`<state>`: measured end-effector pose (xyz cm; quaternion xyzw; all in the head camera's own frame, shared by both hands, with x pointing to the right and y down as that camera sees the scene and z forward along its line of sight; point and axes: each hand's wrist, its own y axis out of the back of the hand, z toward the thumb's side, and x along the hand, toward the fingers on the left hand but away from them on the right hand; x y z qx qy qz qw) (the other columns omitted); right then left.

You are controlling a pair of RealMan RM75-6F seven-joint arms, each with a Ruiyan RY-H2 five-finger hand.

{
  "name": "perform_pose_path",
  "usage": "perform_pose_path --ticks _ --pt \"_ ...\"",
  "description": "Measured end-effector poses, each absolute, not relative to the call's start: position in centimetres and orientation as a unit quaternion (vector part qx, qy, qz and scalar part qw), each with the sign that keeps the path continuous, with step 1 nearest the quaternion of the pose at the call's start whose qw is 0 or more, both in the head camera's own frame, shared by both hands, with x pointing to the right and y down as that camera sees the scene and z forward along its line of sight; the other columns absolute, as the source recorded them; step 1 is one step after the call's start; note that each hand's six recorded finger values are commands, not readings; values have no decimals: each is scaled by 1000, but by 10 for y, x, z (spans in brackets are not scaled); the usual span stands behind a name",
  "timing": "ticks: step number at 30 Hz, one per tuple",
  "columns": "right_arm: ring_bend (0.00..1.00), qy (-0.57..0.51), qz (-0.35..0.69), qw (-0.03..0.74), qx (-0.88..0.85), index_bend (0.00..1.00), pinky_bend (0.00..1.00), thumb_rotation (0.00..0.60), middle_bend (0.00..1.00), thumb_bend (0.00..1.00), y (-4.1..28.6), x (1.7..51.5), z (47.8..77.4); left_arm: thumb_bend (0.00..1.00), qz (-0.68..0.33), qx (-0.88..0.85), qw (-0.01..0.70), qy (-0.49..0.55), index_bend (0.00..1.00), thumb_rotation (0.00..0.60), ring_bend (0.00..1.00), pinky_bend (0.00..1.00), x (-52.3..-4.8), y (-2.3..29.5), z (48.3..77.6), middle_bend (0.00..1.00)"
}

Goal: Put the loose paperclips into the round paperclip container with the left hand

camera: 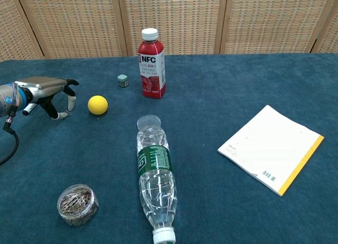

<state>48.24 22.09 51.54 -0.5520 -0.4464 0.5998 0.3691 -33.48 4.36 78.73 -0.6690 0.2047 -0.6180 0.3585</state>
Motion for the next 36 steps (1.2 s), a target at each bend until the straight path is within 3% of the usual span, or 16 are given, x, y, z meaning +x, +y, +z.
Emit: perform_pose_path --ticks 22,36 --pt "0 -447 597 367 -557 0 0 600 0 0 221 482 515 373 -624 -667 352 204 663 600 0 0 -336 49 792 0" --pt "0 -448 594 367 -558 0 0 600 0 0 222 482 514 384 -603 -673 362 229 703 600 0 0 -338 42 775 0"
